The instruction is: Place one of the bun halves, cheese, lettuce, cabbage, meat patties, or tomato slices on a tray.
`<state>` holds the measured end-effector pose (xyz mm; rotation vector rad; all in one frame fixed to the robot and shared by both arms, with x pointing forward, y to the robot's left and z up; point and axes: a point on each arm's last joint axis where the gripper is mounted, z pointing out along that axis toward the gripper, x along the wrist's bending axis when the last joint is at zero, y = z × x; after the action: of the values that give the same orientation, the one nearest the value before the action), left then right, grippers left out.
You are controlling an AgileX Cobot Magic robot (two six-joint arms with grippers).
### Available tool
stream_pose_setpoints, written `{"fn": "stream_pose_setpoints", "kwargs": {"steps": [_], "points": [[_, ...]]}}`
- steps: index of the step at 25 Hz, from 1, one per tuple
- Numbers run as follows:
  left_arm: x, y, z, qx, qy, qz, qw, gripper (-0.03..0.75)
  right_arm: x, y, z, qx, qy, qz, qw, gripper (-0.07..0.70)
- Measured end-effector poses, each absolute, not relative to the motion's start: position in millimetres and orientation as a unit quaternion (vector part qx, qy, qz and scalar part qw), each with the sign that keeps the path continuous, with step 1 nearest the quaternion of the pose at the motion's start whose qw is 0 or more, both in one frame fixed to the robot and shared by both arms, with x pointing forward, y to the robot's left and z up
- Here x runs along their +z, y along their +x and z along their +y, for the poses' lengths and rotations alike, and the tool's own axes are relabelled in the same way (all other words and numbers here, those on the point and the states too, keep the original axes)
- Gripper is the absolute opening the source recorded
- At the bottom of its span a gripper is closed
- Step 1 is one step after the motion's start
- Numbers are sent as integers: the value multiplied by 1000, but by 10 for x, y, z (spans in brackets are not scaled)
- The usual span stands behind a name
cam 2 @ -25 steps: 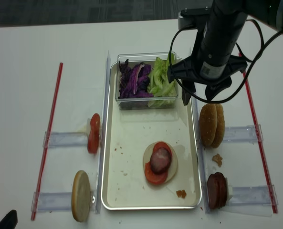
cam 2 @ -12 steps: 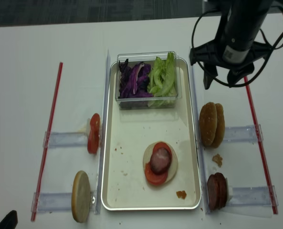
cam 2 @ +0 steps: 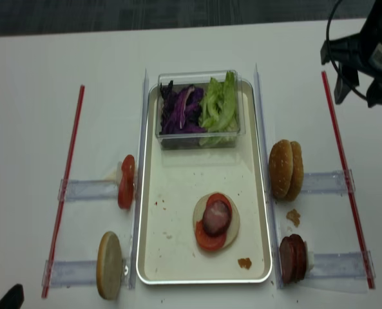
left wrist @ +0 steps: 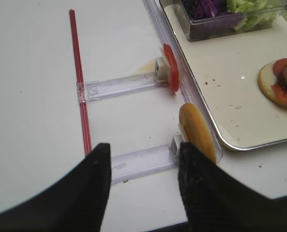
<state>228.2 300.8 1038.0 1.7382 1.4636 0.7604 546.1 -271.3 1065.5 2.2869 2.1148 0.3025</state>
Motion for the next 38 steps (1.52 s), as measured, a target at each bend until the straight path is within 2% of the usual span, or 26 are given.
{"fn": "stream_pose_setpoints", "kwargs": {"steps": [5, 11, 17, 23, 27, 38], "points": [[10380, 2282, 3008, 296, 676, 569, 364, 307, 10773, 5376, -2721, 111, 719, 686, 19, 436], [10380, 2282, 3008, 296, 676, 569, 364, 307, 10767, 5132, -2717, 113, 704, 701, 11, 424], [10380, 2282, 3008, 296, 676, 569, 364, 307, 10850, 4712, -2737, 128, 701, 701, 23, 394], [10380, 2282, 3008, 296, 676, 569, 364, 307, 10985, 4192, -2765, 165, 694, 699, 55, 390], [10380, 2282, 3008, 296, 676, 569, 364, 307, 10957, 3846, -2783, 181, 688, 699, 71, 390], [10380, 2282, 3008, 296, 676, 569, 364, 306, 10706, 3068, -2869, 212, 668, 700, 137, 390]]}}
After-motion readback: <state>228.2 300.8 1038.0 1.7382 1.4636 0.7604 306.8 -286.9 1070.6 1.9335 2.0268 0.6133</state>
